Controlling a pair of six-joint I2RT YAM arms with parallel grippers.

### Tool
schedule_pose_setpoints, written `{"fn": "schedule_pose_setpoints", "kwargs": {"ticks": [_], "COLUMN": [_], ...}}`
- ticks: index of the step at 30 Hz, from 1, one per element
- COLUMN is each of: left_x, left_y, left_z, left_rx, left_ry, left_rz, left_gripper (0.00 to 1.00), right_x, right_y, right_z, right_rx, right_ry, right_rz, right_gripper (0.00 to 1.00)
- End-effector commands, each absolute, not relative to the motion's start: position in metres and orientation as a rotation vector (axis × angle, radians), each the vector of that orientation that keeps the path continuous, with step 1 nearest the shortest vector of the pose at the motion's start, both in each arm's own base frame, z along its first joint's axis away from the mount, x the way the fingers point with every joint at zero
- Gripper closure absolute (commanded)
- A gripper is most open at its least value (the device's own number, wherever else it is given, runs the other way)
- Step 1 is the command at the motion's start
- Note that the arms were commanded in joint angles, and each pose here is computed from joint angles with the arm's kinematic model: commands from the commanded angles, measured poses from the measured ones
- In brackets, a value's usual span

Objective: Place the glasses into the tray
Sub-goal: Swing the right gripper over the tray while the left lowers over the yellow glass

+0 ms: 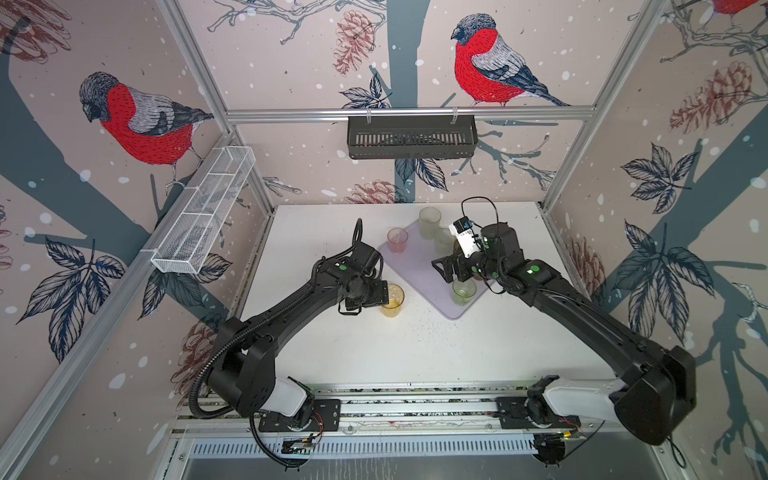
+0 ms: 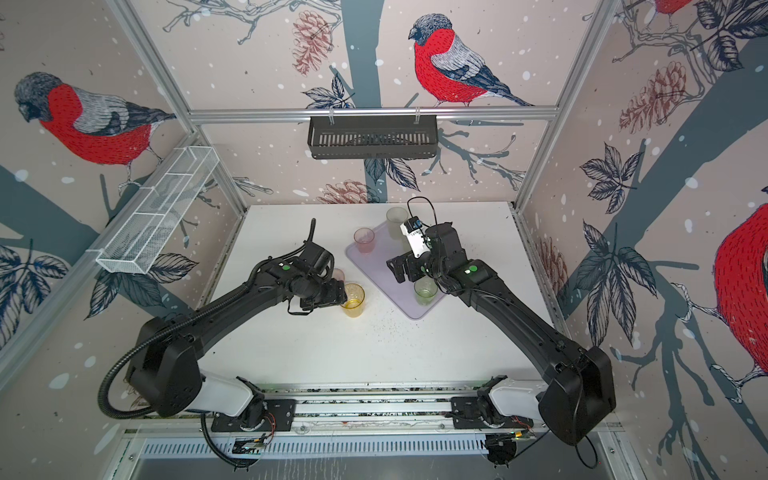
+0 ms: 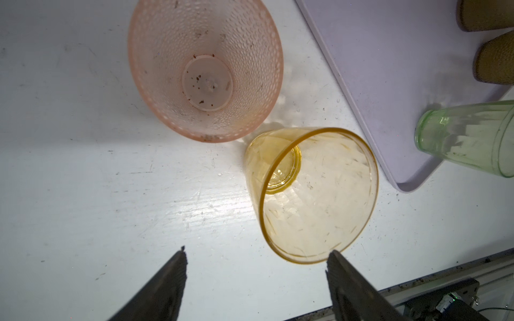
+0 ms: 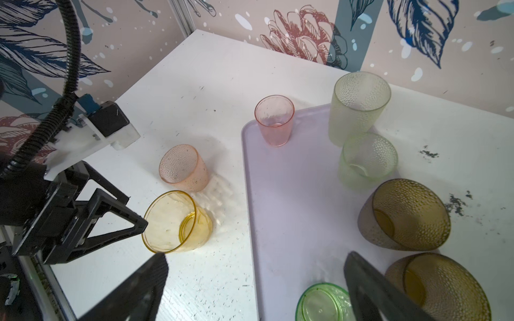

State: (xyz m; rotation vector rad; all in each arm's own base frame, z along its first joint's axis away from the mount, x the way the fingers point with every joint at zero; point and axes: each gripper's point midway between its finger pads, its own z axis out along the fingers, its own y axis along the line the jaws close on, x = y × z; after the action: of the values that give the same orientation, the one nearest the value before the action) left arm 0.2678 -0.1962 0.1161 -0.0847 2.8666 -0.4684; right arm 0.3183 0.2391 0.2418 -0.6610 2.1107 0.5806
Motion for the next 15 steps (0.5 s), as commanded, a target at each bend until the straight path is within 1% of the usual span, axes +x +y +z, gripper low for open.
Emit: {"fn": "schedule_pose_setpoints", "kwargs": {"ticks": [1, 4, 10, 15], "left_x": [0.275, 0.277, 0.283, 0.286], "left_y": [-0.202, -0.203, -0.203, -0.201], "left_z": [0.119, 0.119, 0.115, 0.114], "left_rx": [-0.117, -0.125, -0.115, -0.112], "left_ry": [2.830, 2.824, 2.833, 2.847], "left_rz": [-0.496, -0.496, -0.427, -0.354], "left_gripper": [0.22, 0.25, 0.31, 0.39], "right_x": [0.313, 0.312, 0.313, 0.312], "right_y": [0.247, 0.250, 0.251, 0.246], "right_z": [0.241, 0.244, 0.250, 0.253], "right_rx": [-0.681, -0.677, -0.672, -0.666], "right_ry": [2.110, 2.095, 2.085, 2.067], "right_rz": [0.643, 0.663, 0.656, 0.624], "right_gripper": [0.00, 0.00, 0.00, 0.00]}}
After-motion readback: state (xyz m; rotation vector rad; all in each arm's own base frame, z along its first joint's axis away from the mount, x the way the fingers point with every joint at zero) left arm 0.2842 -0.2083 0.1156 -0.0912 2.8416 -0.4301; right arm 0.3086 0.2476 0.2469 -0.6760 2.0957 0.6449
